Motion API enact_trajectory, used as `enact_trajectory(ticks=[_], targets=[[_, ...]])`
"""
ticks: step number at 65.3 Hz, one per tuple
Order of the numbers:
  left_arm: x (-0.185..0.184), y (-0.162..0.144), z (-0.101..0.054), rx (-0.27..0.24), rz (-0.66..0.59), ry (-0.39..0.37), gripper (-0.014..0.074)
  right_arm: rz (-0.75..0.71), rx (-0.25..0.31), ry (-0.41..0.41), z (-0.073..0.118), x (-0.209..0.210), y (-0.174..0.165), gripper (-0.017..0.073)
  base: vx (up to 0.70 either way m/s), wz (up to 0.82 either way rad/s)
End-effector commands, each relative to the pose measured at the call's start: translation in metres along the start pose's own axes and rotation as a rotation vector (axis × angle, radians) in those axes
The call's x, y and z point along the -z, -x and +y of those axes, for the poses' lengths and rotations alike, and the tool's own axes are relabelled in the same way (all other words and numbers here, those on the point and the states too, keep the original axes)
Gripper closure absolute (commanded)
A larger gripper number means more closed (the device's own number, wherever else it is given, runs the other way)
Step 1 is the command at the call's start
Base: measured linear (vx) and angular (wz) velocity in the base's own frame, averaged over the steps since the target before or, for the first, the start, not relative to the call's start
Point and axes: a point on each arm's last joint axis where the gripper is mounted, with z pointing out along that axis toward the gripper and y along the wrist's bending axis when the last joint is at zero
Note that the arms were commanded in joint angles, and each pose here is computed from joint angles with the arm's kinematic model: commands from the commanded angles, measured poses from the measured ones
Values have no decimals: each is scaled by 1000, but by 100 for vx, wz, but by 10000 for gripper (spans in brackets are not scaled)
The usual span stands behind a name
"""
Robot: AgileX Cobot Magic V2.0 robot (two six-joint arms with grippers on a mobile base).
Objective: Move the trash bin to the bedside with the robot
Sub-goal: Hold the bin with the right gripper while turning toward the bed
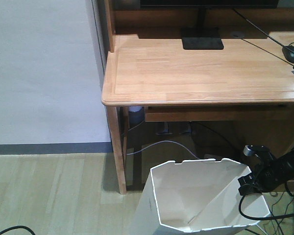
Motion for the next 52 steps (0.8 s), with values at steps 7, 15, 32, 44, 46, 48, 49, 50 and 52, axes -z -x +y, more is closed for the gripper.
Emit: enact_trajectory(ticks=[7,15,32,44,46,48,49,50,52], targets=[[-1,-1,-1,2,-67,-10,599,-35,-6,175,24,25,12,565,-3,12],[-1,-1,-1,2,-67,-10,599,-35,-6,175,24,25,12,565,-5,19],[-1,-1,-1,2,-67,-10,599,-35,-6,175,24,25,12,565,-7,30],[-1,-1,-1,2,-67,-10,599,-35,-6,175,24,25,12,565,-7,48],[-1,-1,-1,2,-67,-10,599,-35,-6,175,24,25,12,565,-7,56],[-1,-1,-1,2,-67,-10,599,-35,-6,175,24,25,12,565,-7,59],[-1,-1,-1,2,-67,-10,599,-35,-6,175,24,25,12,565,-8,62],[-1,-1,-1,2,-67,-10,599,-35,-6,175,24,25,12,565,-8,64],[-1,-1,-1,2,-67,-10,599,-35,-6,175,24,25,12,565,-8,65]])
